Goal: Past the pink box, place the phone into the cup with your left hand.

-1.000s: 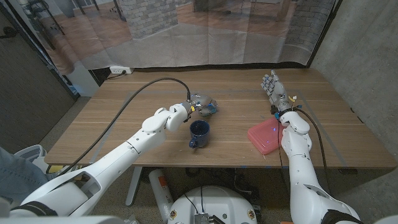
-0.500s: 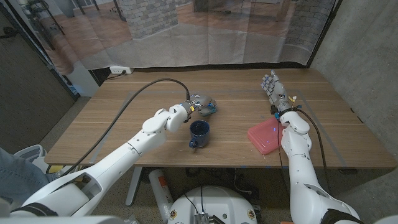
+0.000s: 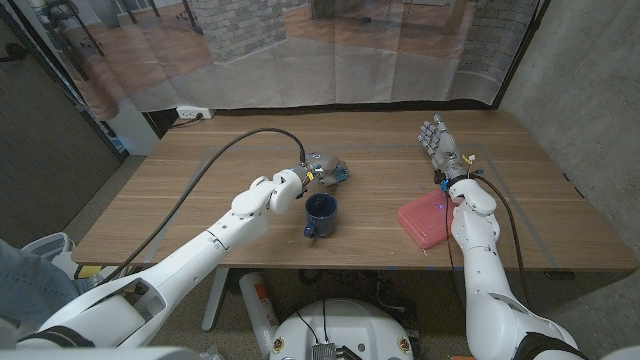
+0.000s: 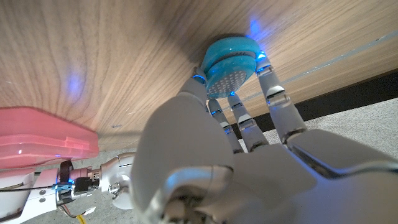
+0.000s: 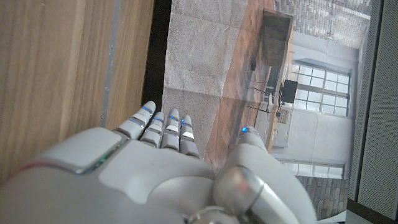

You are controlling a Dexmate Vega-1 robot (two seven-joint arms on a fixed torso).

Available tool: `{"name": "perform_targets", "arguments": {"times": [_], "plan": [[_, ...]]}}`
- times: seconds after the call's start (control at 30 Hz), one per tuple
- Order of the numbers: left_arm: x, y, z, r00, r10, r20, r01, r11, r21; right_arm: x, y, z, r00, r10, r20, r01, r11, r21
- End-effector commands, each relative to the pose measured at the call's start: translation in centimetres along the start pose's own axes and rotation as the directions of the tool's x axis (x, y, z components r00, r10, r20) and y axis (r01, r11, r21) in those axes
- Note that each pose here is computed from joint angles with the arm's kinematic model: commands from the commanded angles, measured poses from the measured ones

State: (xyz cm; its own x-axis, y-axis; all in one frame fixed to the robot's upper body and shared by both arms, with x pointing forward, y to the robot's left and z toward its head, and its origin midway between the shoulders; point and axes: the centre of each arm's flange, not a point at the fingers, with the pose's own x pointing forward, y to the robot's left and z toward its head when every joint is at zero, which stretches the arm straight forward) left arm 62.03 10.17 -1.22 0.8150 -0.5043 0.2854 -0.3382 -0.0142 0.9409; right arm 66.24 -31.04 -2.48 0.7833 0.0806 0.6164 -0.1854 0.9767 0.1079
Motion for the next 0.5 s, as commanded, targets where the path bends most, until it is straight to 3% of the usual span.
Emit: {"name": "perform_targets", "arguments": {"times": [0.03,0.5], "plan": [[0.31,-0.34,-0.04,1.0,0.005,-0.001,-0.005,0.999,-0.032,-0.26,-0.32,-0.34,1.0,-0.006,-0.001,0.006,1.0,0.004],[0.43,-0.36,-0.5,1.0,0.015,0.002,-0.015,0.994,-0.105,-0.39,-0.05,-0.84,1.0,-0.003,-0.011,0.003,1.0,0.013]]}}
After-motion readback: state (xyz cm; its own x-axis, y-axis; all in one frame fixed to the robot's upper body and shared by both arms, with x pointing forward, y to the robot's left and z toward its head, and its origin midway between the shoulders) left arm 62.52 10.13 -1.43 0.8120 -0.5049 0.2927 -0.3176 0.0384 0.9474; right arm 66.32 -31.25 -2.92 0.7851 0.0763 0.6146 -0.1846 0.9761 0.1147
